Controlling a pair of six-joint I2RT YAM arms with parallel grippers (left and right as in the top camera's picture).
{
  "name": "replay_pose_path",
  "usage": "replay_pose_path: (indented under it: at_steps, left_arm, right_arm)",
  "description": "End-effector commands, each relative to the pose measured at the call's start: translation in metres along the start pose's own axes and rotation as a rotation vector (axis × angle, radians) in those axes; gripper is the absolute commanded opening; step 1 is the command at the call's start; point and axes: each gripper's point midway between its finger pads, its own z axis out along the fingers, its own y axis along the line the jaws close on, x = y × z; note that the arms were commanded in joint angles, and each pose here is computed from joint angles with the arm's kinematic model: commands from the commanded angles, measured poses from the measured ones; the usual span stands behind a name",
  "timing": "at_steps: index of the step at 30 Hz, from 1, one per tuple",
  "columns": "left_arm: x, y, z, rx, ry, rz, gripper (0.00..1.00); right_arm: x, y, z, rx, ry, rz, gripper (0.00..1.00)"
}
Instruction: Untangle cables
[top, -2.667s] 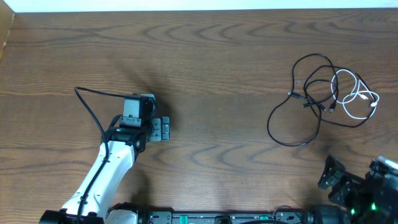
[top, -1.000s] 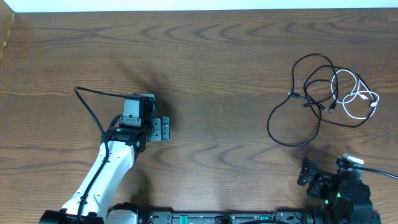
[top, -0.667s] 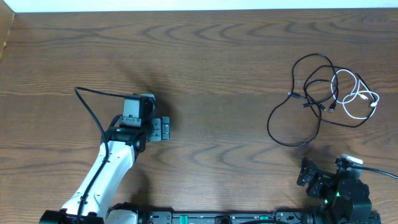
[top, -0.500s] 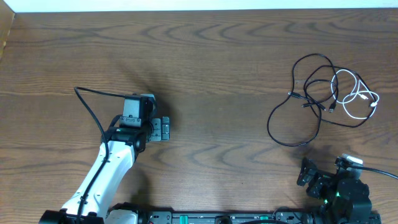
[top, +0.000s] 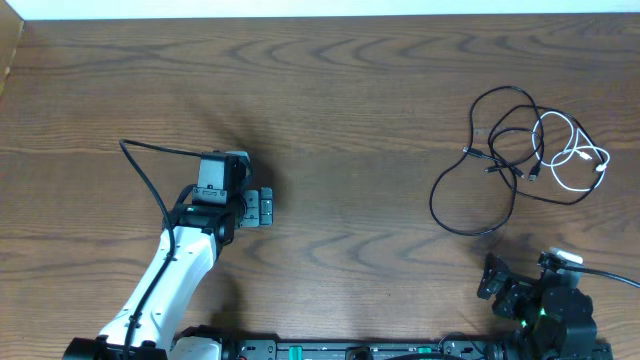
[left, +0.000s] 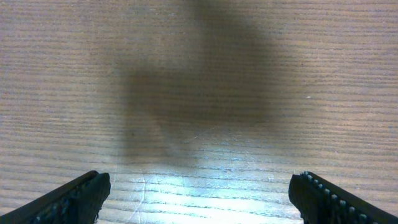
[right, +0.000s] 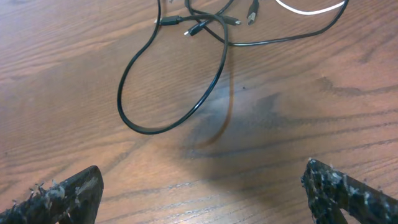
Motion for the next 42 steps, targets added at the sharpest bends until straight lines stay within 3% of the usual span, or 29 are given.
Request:
replay_pose_path:
  at_steps: [1,7,13,27,42]
  left_arm:
    - [0.001,0.001,0.0,-0.005,0.0,0.004,0.98]
    - [0.001,0.001,0.0,-0.005,0.0,0.004,0.98]
    - [0.001,0.0,0.0,-0.005,0.0,0.004,0.98]
    - [0.001,0.001,0.0,-0.005,0.0,0.004,0.98]
    - [0.001,0.001,0.0,-0.005,0.0,0.004,0.98]
  right_arm:
    - [0.006,-0.003,0.004,0.009,0.012,0.007,0.99]
    - [0.005,-0.002,0.01,0.005,0.001,0.008,0.99]
    - [-0.025,0.011,0.01,-0.046,-0.126,0.025,0.99]
    - [-0.152,0.053,-0.052,-0.273,-0.687,0.101,0.99]
    - [-0.205,0.064,-0.124,-0.412,-1.031,0.147,0.99]
